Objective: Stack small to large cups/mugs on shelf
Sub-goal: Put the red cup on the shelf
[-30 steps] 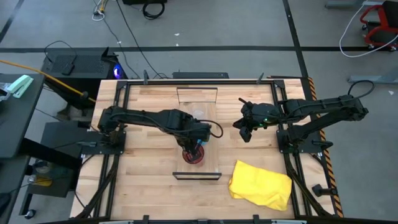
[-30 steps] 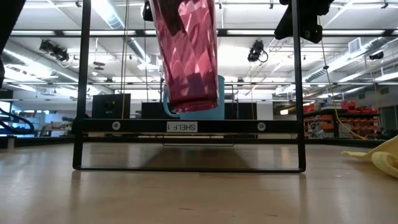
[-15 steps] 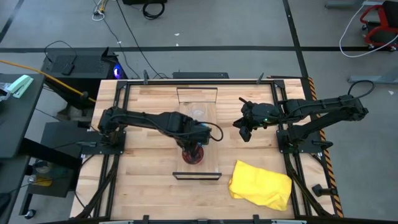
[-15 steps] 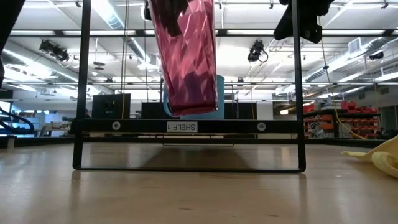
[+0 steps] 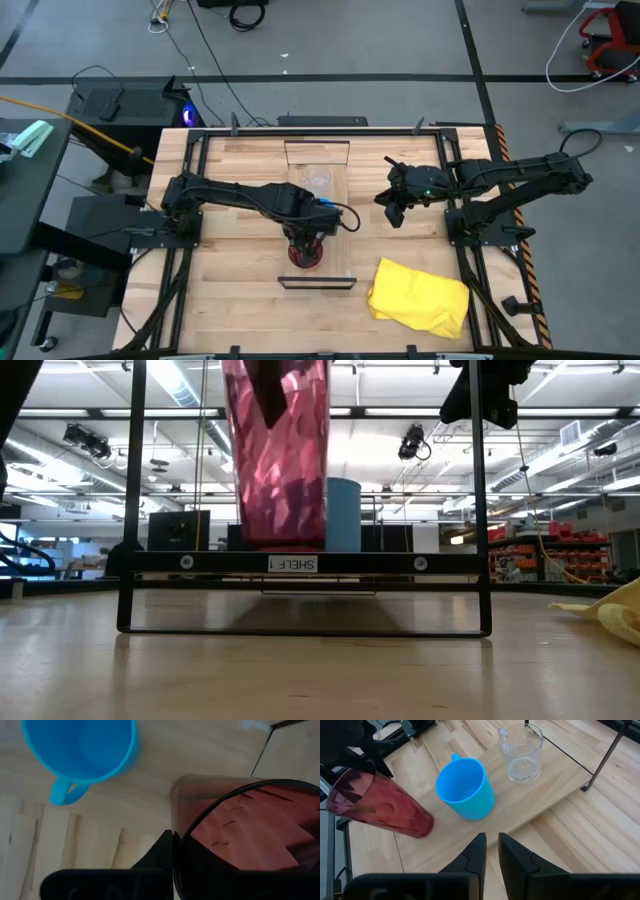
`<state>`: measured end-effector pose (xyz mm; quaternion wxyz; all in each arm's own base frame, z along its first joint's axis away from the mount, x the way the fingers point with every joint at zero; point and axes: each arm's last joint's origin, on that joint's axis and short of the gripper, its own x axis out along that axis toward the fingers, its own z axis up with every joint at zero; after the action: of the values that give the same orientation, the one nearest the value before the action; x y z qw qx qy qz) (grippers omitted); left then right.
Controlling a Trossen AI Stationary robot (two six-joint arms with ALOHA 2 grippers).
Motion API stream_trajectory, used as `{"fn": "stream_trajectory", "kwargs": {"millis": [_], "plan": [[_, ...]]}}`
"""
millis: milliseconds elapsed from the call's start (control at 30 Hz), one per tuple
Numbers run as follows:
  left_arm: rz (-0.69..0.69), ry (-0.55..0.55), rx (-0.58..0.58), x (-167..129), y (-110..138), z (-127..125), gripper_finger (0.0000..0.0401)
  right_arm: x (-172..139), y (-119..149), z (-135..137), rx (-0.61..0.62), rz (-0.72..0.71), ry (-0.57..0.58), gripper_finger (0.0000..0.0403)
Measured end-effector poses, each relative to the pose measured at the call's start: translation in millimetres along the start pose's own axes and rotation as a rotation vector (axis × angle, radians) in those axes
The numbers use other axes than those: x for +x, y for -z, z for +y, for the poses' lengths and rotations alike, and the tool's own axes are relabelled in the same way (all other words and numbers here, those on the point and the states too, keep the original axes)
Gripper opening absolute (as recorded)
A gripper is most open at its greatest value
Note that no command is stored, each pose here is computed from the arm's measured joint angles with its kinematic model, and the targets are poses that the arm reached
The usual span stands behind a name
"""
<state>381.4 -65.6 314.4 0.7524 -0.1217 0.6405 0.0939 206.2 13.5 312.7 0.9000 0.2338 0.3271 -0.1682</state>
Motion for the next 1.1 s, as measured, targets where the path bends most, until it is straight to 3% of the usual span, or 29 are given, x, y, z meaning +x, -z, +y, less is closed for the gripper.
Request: {"fn": "stream_trajectory", "kwargs": {"millis": [733,1000,1100], "plan": [[-0.021,0.047,-0.037,-3,-7,7,0.0078,0,0,0,-0.001,-0.002,-0.002,0.0056],[-0.103,0.086,-0.043,-37,-11,10,0.0102,0,0,0,-0.006,-0.002,-0.001,0.0056],[-0.096,0.052,-0.048,-57,-5,15,0.0105,0,0,0,-0.007,-0.001,-0.001,0.0056]]}}
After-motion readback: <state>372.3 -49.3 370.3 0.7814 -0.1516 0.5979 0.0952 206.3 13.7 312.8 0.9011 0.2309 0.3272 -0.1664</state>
